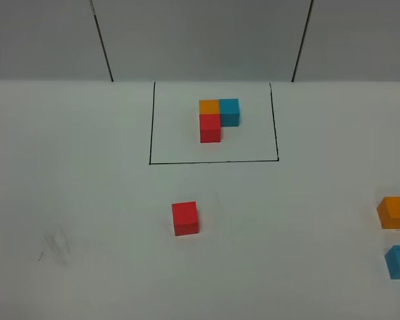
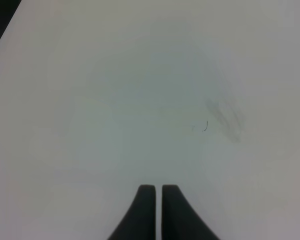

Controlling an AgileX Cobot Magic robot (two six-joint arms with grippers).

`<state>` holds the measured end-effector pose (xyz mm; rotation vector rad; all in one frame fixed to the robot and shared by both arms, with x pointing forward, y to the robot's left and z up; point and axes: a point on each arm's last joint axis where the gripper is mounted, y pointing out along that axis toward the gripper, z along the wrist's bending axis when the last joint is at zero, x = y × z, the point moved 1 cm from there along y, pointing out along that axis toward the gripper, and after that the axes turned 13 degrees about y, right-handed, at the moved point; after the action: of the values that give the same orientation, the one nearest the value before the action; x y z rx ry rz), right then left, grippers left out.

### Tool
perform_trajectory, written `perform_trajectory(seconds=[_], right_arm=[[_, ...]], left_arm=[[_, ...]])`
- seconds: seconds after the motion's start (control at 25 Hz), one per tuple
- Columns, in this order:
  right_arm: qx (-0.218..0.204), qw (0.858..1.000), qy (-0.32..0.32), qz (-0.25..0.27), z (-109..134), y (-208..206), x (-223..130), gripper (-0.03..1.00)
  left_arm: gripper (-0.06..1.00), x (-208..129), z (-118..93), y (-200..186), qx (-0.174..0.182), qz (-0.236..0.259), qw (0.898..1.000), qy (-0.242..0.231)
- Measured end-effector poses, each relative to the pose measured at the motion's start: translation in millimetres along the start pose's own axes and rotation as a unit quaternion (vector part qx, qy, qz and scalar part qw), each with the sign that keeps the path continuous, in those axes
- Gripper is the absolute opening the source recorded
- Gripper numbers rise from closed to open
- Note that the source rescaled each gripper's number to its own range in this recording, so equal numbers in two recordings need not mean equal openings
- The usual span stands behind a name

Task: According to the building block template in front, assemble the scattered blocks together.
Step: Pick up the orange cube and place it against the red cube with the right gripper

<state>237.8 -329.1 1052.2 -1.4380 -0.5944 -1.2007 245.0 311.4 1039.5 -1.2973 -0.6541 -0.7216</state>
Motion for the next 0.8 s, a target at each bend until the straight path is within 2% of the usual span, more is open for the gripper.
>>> perform_trajectory(seconds=[0.28, 0.64, 0.72, 0.8], right_arm=[[0.013, 1.0, -0.027, -0.004, 2.7, -0.1, 0.7, 0.23], [0.017, 1.0, -0.025, -0.004, 3.5, -0.1, 0.7, 0.3], [0.022, 0.999, -0.028, -0.001, 4.6, 0.0, 0.1, 0.35], [0.029, 0.999, -0.03, 0.002, 5.8, 0.2, -0.8, 0.44]], left_arm=[[0.0, 0.0, 0.0, 0.0, 0.0, 0.0, 1.0, 0.0], [0.0, 0.0, 0.0, 0.0, 0.0, 0.0, 1.0, 0.0], [0.0, 0.0, 0.0, 0.0, 0.0, 0.0, 1.0, 0.0], [0.0, 0.0, 0.0, 0.0, 0.0, 0.0, 1.0, 0.0]])
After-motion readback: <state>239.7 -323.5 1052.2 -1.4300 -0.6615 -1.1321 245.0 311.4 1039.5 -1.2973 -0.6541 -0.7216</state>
